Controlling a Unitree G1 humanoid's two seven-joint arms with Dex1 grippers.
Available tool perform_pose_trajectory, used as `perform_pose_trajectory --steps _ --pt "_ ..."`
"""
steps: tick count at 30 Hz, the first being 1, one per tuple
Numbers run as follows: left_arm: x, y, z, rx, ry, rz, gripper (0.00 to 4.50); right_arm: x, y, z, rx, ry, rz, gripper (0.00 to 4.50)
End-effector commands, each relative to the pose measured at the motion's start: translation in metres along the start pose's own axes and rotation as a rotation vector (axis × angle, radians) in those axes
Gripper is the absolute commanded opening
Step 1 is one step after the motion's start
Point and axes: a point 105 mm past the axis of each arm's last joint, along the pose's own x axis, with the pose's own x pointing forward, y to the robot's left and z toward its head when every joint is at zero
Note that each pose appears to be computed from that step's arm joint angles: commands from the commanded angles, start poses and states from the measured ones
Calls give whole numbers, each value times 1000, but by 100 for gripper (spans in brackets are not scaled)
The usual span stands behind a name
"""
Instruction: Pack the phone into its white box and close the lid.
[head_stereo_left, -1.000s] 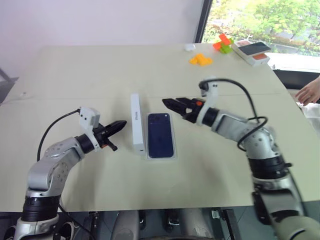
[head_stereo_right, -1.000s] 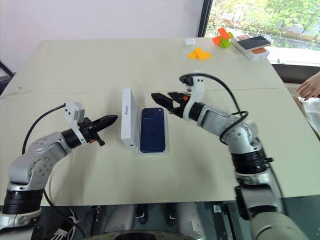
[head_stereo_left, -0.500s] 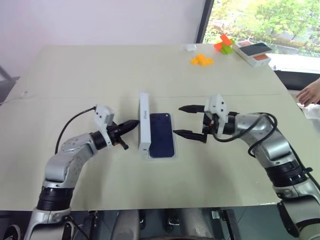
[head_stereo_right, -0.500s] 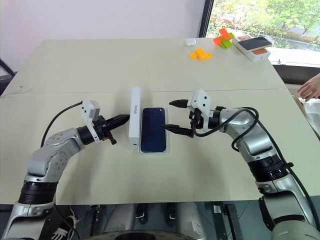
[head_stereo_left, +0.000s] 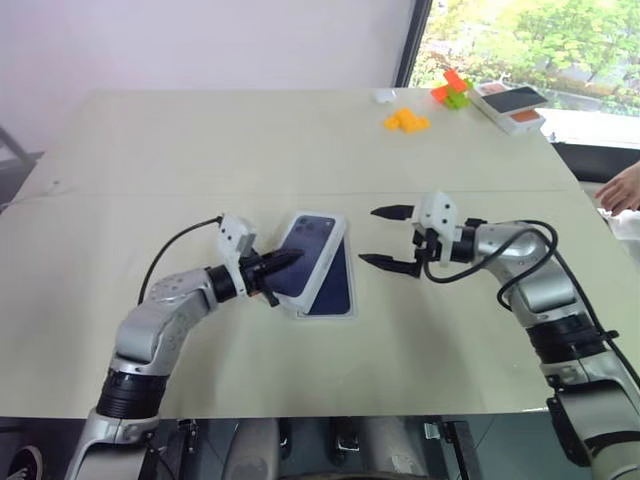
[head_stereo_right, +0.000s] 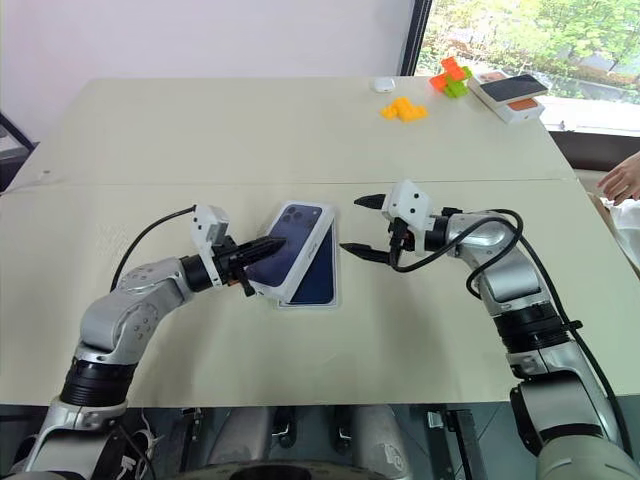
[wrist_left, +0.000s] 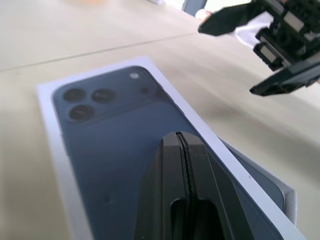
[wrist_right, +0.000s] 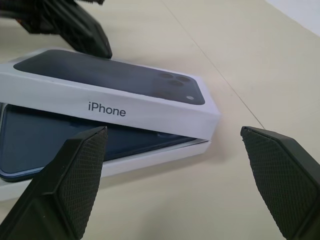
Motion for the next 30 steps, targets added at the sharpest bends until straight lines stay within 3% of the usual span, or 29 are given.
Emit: perform_pose_trajectory --steps 1,9,14,16,18,20,23,30 --pt "-17 7 25 44 -62 47 0 -2 -10 15 -44 -41 -33 447" --pt "-42 55 25 57 -28 290 0 3 -11 10 -60 -8 -33 447" --pt "-37 80 -3 54 105 414 0 9 -9 8 -27 -14 -36 447" --pt "-28 80 -14 -19 140 401 0 9 -6 7 -7 -16 -20 364" --pt "-25 84 -17 16 168 416 0 9 -7 7 -18 -8 -34 272" --pt "-23 84 -22 -49 185 407 0 9 -3 5 -15 5 -10 160" --pt "-18 81 -34 -18 258 378 0 11 0 4 -33 16 -7 2" --pt "-1 63 -47 -45 335 269 0 19 8 -6 -50 52 -2 2"
